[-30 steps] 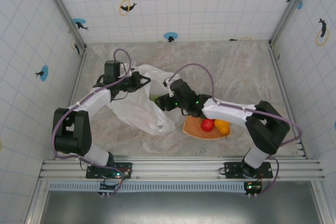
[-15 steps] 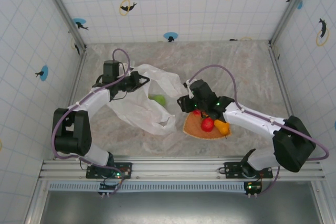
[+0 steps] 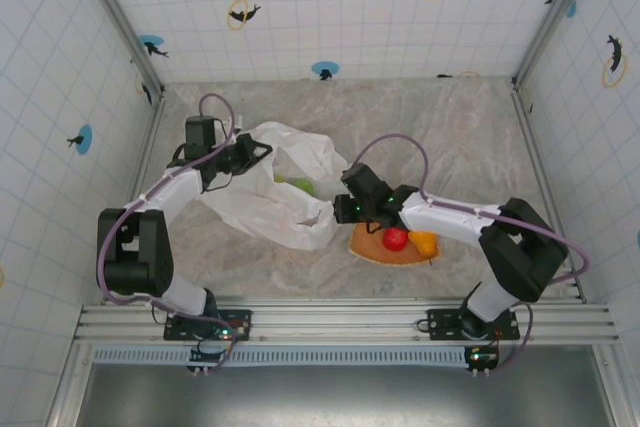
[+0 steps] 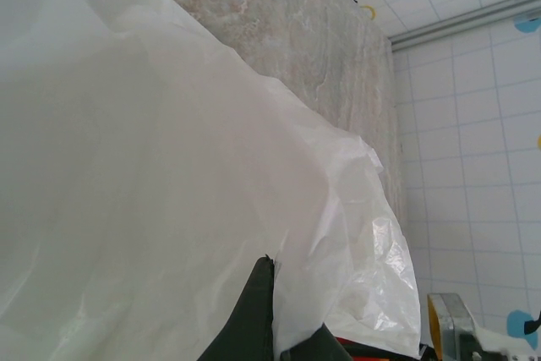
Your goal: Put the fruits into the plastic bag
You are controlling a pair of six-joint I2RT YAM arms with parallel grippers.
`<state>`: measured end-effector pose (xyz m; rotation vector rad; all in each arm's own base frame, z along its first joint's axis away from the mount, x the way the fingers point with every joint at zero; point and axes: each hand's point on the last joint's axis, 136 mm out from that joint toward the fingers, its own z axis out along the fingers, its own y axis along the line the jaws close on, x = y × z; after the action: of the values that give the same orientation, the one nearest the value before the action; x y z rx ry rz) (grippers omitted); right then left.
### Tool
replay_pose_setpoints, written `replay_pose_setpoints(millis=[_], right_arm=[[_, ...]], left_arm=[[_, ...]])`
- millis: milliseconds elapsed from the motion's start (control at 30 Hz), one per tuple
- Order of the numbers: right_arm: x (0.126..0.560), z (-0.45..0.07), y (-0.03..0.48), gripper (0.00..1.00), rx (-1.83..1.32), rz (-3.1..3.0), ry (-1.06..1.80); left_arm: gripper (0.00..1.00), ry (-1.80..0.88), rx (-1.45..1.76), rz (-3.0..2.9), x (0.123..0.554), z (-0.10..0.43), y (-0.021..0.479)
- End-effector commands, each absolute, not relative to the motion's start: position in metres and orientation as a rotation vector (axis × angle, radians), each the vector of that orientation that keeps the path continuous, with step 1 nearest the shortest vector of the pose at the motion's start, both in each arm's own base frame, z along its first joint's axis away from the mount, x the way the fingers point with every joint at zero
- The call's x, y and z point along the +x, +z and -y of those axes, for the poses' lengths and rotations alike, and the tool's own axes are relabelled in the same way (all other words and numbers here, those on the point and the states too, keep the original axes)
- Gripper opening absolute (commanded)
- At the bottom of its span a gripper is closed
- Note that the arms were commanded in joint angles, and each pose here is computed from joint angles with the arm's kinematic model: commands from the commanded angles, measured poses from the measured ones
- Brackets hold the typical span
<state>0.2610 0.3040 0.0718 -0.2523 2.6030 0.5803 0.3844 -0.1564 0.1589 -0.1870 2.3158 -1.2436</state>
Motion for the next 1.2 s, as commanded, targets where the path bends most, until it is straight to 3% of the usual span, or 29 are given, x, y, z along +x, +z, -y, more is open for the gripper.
replay_pose_setpoints(millis=[0, 500, 700, 800, 833, 1167], right_arm=[[0.278, -0.309, 0.080, 0.53, -0.166, -2.575, 0.517], [0.292, -0.316, 0.052, 0.46, -0.097, -2.604, 0.434], [0.299, -0.330, 0.054, 0.30, -0.076, -2.567, 0.512], [0.303, -0.328, 0.063, 0.08, -0.045, -2.535, 0.531], [0.304, -0.327, 0.069, 0.04, -0.035, -2.520, 0.538], [0.290, -0.340, 0.169, 0.00, 0.002, -2.323, 0.859]], left_arm=[[0.00, -1.240, -0.189, -2.291, 0.384, 0.154, 0.167], [0.00, -1.257, -0.178, -2.284, 0.383, 0.155, 0.170], [0.00, -1.260, -0.173, -2.281, 0.383, 0.156, 0.172], [0.00, -1.262, -0.174, -2.281, 0.383, 0.156, 0.172], [0.00, -1.262, -0.173, -2.279, 0.383, 0.156, 0.173], [0.00, -1.278, -0.173, -2.270, 0.389, 0.158, 0.192]])
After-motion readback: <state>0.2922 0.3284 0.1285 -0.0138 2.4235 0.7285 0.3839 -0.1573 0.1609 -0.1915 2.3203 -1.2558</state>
